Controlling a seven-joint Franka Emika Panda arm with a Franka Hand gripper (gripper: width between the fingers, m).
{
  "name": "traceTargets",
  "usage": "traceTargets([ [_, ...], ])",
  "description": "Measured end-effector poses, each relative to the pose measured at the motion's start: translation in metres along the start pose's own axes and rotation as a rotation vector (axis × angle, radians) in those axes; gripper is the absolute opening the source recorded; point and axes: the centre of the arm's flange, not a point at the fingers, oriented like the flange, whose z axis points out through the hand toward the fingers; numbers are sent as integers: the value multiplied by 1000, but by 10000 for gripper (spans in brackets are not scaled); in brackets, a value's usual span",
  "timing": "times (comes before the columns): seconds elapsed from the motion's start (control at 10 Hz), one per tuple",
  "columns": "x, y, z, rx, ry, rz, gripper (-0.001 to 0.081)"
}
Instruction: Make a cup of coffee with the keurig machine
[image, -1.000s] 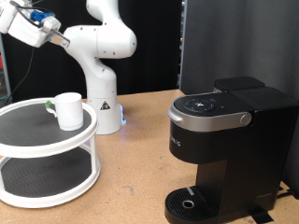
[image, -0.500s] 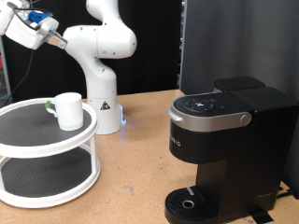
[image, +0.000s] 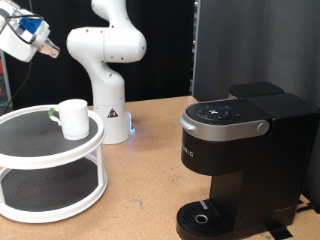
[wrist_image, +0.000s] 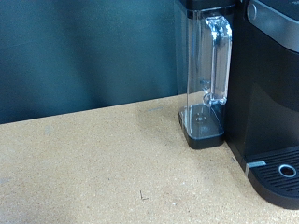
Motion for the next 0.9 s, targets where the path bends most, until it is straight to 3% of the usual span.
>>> traceTargets([
  [0.2,-1,9,-3,-31,86,12,2],
  [0.3,-5,11,-4,-39,98,19,2],
  [0.9,-18,17,1,-56,82,27,2],
])
